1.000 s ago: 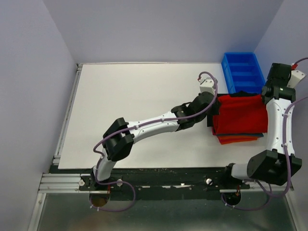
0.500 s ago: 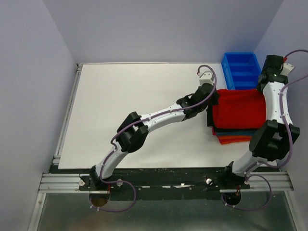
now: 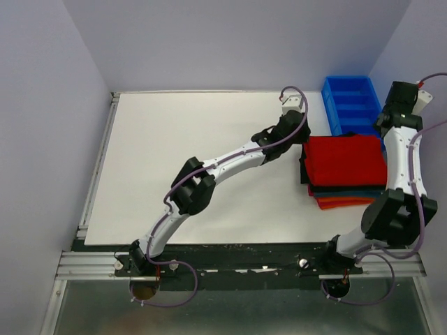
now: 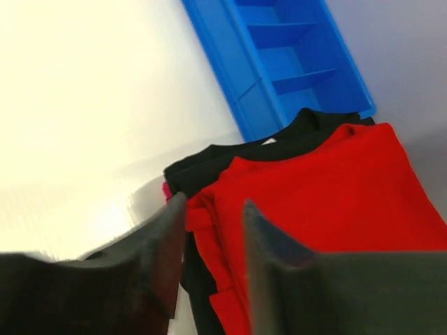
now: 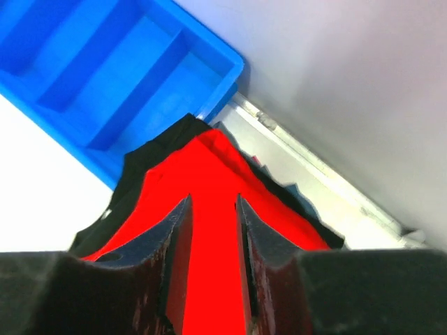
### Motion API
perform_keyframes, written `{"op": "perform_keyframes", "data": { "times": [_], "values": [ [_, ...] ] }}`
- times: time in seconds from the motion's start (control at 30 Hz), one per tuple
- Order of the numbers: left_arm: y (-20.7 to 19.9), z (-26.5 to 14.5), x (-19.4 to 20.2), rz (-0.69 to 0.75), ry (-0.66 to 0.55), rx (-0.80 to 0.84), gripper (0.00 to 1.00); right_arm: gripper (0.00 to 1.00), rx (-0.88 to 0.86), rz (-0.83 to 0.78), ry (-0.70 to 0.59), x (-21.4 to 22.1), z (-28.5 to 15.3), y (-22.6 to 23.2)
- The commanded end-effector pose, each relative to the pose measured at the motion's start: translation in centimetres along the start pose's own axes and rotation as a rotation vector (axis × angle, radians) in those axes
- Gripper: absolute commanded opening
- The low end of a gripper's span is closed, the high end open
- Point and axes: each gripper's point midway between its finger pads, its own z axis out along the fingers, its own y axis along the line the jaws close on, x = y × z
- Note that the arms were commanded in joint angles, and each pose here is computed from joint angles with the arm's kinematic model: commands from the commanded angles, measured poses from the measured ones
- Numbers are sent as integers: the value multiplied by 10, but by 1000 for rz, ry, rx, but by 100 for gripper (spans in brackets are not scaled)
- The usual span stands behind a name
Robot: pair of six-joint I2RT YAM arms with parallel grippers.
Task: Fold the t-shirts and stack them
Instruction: Put the neatly folded tshirt into the corner of the board with both arms, then smooth out wrinkles on the folded tshirt
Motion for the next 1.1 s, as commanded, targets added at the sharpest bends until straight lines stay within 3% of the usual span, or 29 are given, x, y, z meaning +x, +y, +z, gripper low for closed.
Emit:
{"op": "perform_keyframes", "data": {
  "times": [0.0,0.07,0.1,0.33,0.47,0.67,0.83,0.97,1.07],
  "values": [
    [-53,-31,-38,61,-39,163,26,23,-30,101,-52,5,-36,-17],
    [-63,-30,-19,56,11,210,3,7,-42,141,-59,16,-45,-24],
    [-66,-30,-7,48,39,225,0,1,-45,146,-59,22,-46,-26],
    [-97,-60,60,88,162,320,0,1,193,169,27,66,-45,-71],
    [-106,-71,72,96,187,369,0,1,233,178,96,83,-45,-76],
    [-109,-74,83,82,221,398,0,1,270,178,87,90,-42,-85],
    [-107,-70,90,87,230,391,0,1,409,199,206,125,-16,-97],
    [-101,-63,100,91,251,383,0,1,423,222,284,156,20,-92],
    [-94,-59,110,79,264,379,0,1,566,217,312,157,19,-109]
  ]
}}
